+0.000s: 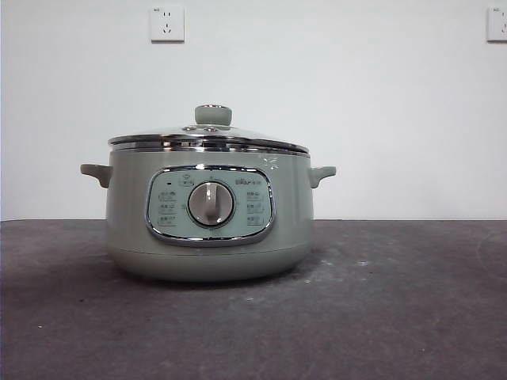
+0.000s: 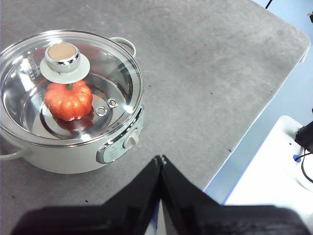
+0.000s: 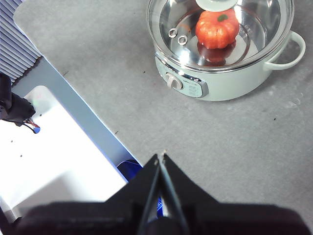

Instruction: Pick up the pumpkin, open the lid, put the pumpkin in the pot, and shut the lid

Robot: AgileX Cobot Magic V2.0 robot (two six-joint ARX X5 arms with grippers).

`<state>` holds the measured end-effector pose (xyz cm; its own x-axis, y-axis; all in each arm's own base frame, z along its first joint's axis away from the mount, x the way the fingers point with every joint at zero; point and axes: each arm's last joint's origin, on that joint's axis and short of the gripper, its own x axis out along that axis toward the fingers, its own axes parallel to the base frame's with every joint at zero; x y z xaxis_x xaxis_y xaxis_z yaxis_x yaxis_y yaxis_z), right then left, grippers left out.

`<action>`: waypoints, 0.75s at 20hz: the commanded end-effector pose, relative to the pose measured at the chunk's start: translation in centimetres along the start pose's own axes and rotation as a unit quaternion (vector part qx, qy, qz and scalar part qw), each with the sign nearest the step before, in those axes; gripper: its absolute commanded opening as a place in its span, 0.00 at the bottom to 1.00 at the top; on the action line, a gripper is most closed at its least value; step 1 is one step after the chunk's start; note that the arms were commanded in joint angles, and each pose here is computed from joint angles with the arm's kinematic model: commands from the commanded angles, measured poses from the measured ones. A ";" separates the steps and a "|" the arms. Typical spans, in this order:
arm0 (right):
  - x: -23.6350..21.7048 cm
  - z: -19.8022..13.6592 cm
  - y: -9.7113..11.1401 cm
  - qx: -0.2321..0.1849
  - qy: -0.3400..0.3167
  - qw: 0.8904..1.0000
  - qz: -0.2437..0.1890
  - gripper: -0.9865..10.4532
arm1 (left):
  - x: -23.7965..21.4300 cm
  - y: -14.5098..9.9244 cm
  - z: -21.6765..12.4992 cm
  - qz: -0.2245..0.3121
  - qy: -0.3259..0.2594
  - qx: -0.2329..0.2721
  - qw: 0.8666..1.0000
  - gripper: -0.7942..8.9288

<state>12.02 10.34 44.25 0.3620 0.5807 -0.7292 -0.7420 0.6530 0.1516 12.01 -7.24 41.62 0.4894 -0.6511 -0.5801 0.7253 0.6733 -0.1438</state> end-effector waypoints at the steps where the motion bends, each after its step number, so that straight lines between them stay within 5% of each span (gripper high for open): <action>1: -0.1 -0.2 0.0 0.005 0.007 1.000 0.001 0.09 | -0.4 0.3 0.2 0.034 -0.019 0.022 0.999 0.08; 5: -0.1 -0.2 0.0 0.005 0.007 1.000 0.001 0.09 | -4.0 0.9 0.7 0.139 -0.154 0.071 0.976 0.08; 12: -0.1 -0.2 0.1 0.005 0.006 1.000 0.001 0.09 | -5.6 1.5 -4.0 0.326 -0.334 0.104 0.878 0.08; 15: -0.1 -0.2 0.1 0.005 0.006 1.000 0.001 0.09 | -3.0 2.3 -8.3 0.344 -0.356 0.100 0.863 0.08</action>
<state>12.00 10.32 44.26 0.3627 0.5808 -0.7288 -0.7422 0.6530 0.1510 7.99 -0.86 36.87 0.9571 -0.2239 0.1839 0.1804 0.9571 0.2268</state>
